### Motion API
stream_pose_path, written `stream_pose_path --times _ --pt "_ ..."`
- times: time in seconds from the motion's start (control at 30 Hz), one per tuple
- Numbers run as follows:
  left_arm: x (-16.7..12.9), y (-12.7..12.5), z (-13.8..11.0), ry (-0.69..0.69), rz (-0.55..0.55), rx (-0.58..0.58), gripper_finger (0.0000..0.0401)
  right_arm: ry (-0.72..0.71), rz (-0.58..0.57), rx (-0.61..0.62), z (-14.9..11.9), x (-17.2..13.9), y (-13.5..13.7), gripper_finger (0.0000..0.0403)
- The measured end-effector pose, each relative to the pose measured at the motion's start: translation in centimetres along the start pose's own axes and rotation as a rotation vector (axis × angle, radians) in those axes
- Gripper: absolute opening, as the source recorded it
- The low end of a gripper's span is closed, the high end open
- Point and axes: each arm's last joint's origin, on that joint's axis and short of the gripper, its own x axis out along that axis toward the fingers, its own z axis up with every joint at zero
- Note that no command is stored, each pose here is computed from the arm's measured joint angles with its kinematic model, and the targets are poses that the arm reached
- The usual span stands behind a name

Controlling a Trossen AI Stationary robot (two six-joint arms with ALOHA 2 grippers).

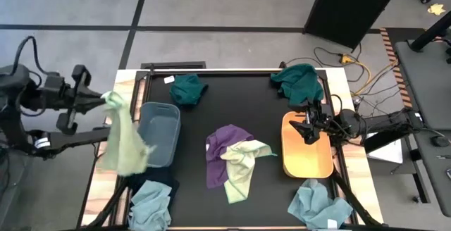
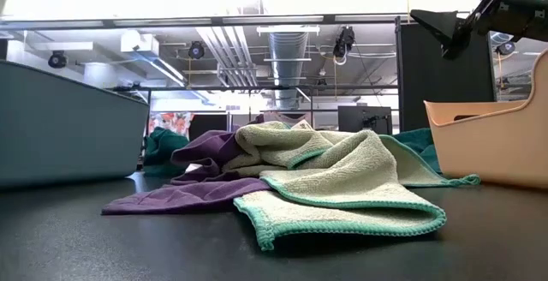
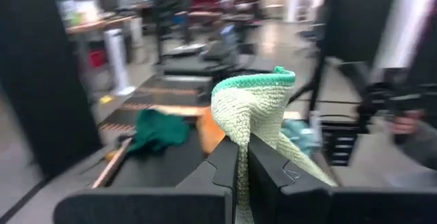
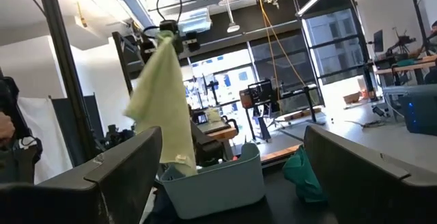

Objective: Sort microfiber towel by color & place in baskets
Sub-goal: Put the top light green microfiber towel into the blue bin

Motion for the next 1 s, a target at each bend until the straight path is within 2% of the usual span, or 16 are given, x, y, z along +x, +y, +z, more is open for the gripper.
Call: stream_pose_path --times 0.13,0.3,0.43,0.53,0.73,0.83,1.0 --pt "2.3 1.1 -1.1 0.086 0.079 -0.018 0.0000 0.000 0.000 -0.001 0.0 0.0 0.0 0.0350" --pt "6.1 2.5 -2.0 0.129 0.082 -0.018 0.0000 -0.001 -0.001 -0.018 0.0 0.0 0.0 0.0350" --pt "7.3 2.9 -2.5 0.153 0.080 -0.013 0.0000 -0.001 -0.001 -0.029 0.0 0.0 0.0 0.0350" --pt "6.9 2.8 -2.8 0.168 0.105 -0.021 0.0000 -0.001 -0.001 -0.029 0.0 0.0 0.0 0.0350" --pt "4.0 2.6 -4.1 0.312 0.389 -0.111 0.0000 -0.001 -0.001 -0.029 0.0 0.0 0.0 0.0350" --pt "2.9 2.2 -4.7 0.360 0.409 -0.179 0.0000 0.000 -0.001 -0.029 0.0 0.0 0.0 0.0350" --pt "2.2 1.7 -5.6 0.427 0.366 -0.288 0.0000 0.000 -0.001 -0.041 0.0 0.0 0.0 0.0350"
